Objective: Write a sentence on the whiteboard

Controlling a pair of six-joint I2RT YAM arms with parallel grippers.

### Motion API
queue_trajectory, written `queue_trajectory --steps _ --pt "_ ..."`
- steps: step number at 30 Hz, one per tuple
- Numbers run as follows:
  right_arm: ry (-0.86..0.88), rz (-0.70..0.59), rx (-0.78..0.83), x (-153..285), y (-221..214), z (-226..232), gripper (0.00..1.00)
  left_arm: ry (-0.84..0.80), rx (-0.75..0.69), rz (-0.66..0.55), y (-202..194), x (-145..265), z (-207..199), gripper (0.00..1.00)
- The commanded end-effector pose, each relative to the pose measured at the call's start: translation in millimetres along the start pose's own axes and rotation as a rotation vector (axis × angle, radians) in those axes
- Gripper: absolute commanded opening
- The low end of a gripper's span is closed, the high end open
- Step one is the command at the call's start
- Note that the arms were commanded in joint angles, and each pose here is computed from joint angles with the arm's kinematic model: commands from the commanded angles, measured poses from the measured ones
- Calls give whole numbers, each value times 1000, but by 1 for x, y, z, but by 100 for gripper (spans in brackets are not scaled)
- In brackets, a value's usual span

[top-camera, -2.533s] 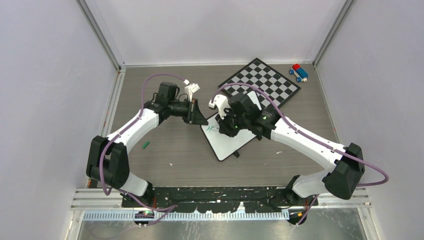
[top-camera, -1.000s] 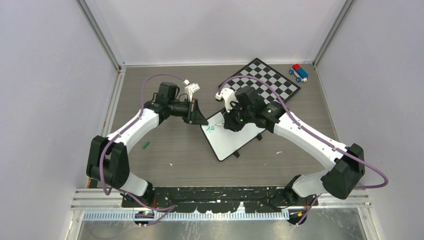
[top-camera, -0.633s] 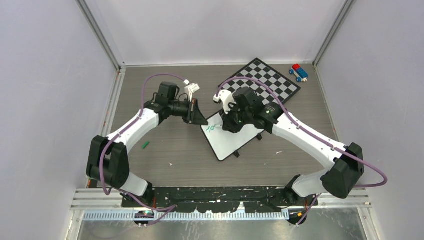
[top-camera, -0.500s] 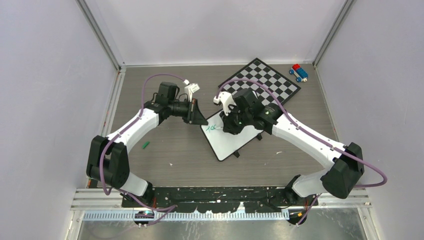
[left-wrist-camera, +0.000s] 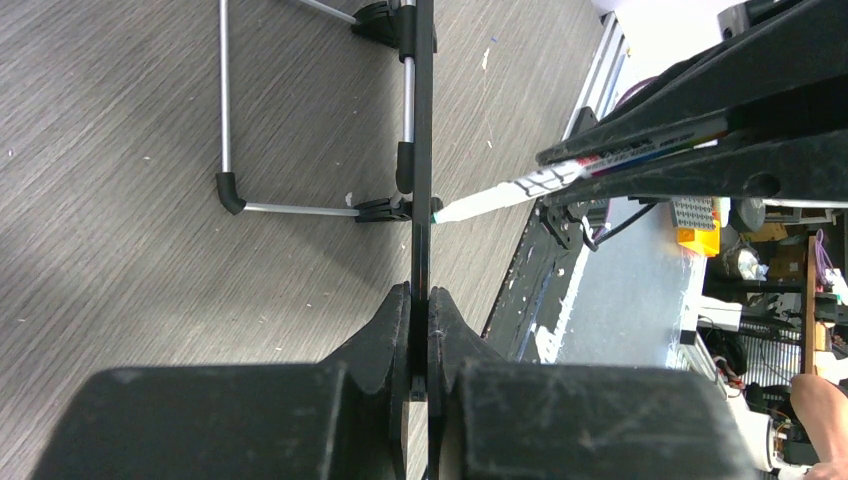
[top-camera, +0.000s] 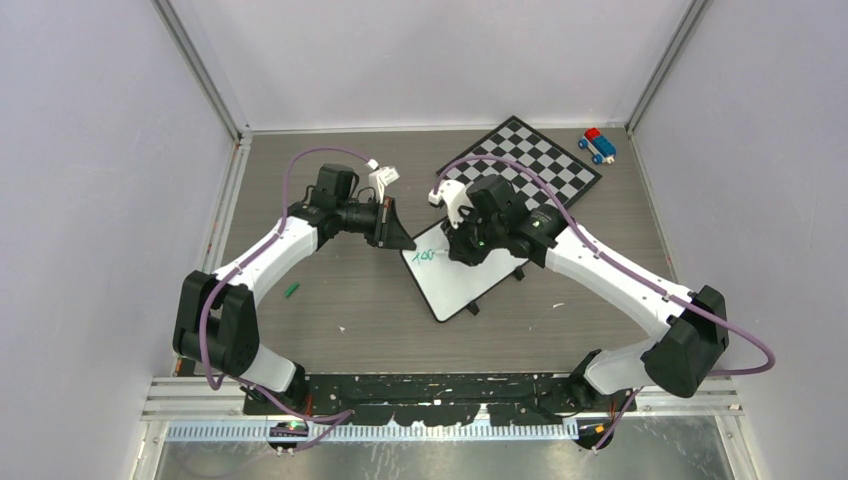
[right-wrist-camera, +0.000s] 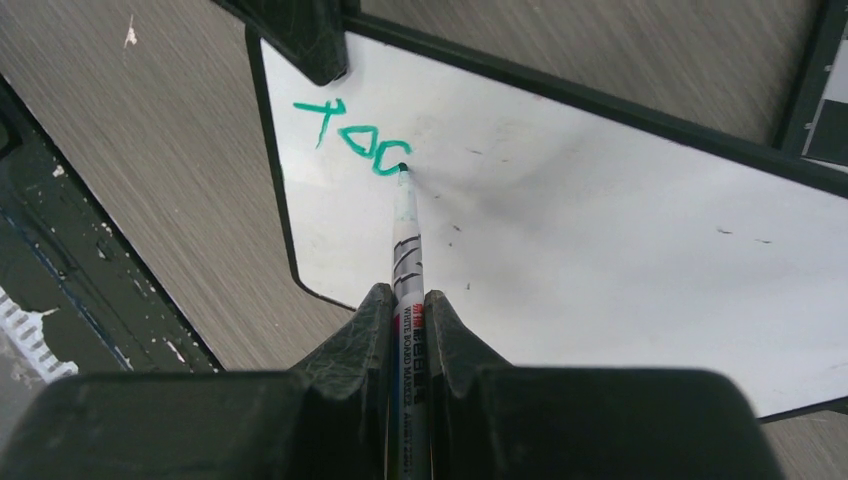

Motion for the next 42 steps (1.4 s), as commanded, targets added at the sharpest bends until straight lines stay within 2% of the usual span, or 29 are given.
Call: queue_trajectory --steps 1,10,31,42 --pt "-97 -125 15 11 41 -21 0 -7 -30 -9 8 0 -4 0" --pt "-104 -152 19 14 57 -26 0 -6 -28 -7 7 -1 -3 0" --pt "-25 -27 8 6 4 -11 0 -4 -33 -6 6 -1 -2 0" --pt "-56 -101 36 34 31 -13 0 -12 -33 -1 6 -2 -4 0"
Point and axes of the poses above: each gripper's point midway between its finger pads, its own x axis back along the fingers, its own z axis along the line the jaws close on, y = z × x, the point moved 2 cm from there along x, back along the fingers
